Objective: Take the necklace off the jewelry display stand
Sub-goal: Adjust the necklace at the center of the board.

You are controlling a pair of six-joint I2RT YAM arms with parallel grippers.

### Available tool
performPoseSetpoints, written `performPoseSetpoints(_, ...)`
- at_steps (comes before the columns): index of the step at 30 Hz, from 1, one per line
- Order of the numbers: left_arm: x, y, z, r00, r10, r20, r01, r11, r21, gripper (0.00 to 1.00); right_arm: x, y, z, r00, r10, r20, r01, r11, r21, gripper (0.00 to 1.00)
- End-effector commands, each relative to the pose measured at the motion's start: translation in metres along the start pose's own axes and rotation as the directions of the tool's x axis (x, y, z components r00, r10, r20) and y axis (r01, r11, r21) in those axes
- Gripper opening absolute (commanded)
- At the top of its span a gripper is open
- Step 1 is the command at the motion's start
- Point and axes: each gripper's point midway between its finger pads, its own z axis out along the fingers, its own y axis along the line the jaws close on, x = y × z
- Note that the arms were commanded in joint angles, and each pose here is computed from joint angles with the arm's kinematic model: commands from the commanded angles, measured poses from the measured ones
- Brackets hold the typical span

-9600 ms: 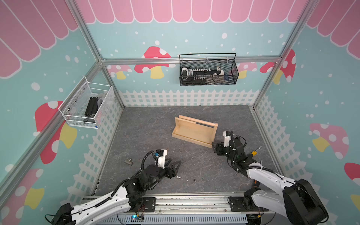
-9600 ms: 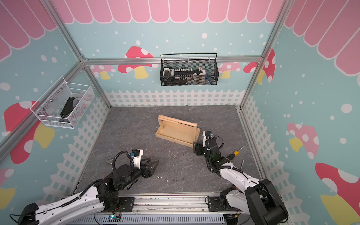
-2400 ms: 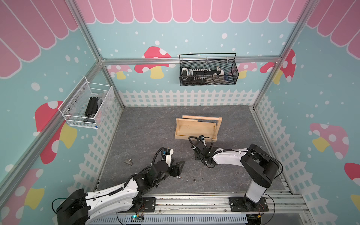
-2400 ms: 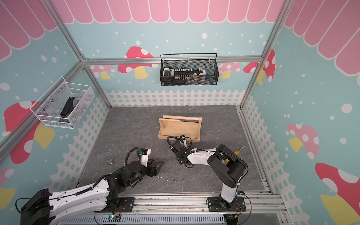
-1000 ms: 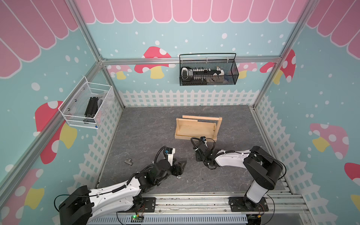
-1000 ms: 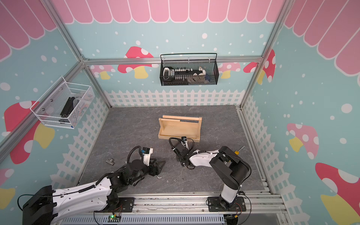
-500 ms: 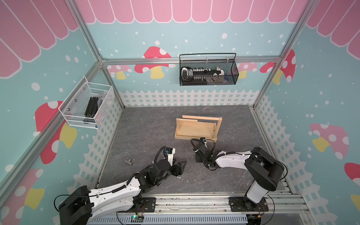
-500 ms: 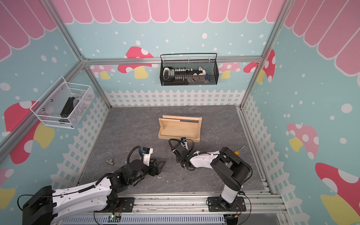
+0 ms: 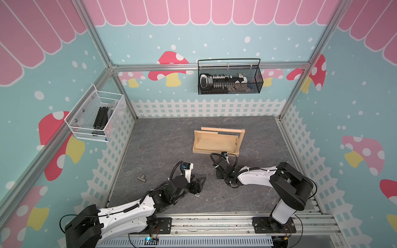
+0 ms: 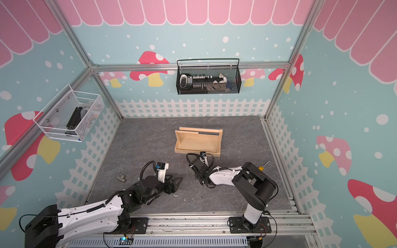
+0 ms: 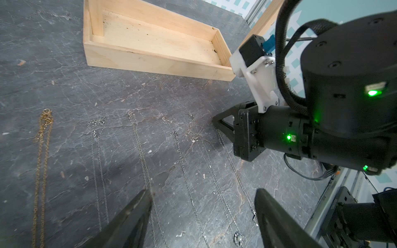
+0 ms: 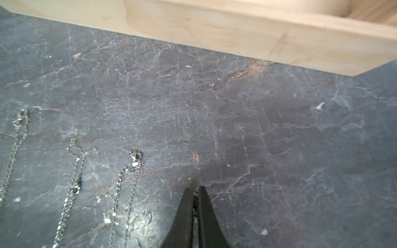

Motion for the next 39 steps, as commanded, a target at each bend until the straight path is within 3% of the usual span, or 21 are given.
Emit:
performPoseSetpoints(1, -0.005, -0.002, 0.002, 1.000, -0.010, 0.015, 0.010, 1.000, 0.005, 0.76, 0.017, -0.014, 0.012, 0.997, -0.024, -0.071, 0.029, 0.997, 0.069, 0.10)
performPoseSetpoints(11, -0.003, -0.001, 0.007, 1.000, 0.001, 0.005, -0.001, 1.000, -0.005, 0.76, 0.013, -0.013, 0.021, 0.996, -0.025, -0.083, 0.031, 0.997, 0.072, 0.10)
performPoseSetpoints(17, -0.003, -0.004, 0.009, 1.000, 0.004, 0.001, -0.004, 1.000, 0.000, 0.76, 0.008, -0.012, 0.014, 0.998, -0.031, -0.062, 0.035, 0.998, 0.052, 0.24)
performPoseSetpoints(29, -0.006, -0.005, 0.007, 1.000, -0.004, 0.005, 0.004, 1.000, 0.004, 0.76, -0.034, -0.001, -0.046, 0.991, -0.046, 0.124, 0.060, 0.991, -0.116, 0.29)
performPoseSetpoints(39, -0.008, -0.008, 0.006, 1.000, -0.010, 0.006, 0.010, 1.000, 0.011, 0.77, -0.026, -0.037, -0.090, 0.976, -0.003, 0.220, 0.034, 0.990, -0.137, 0.29)
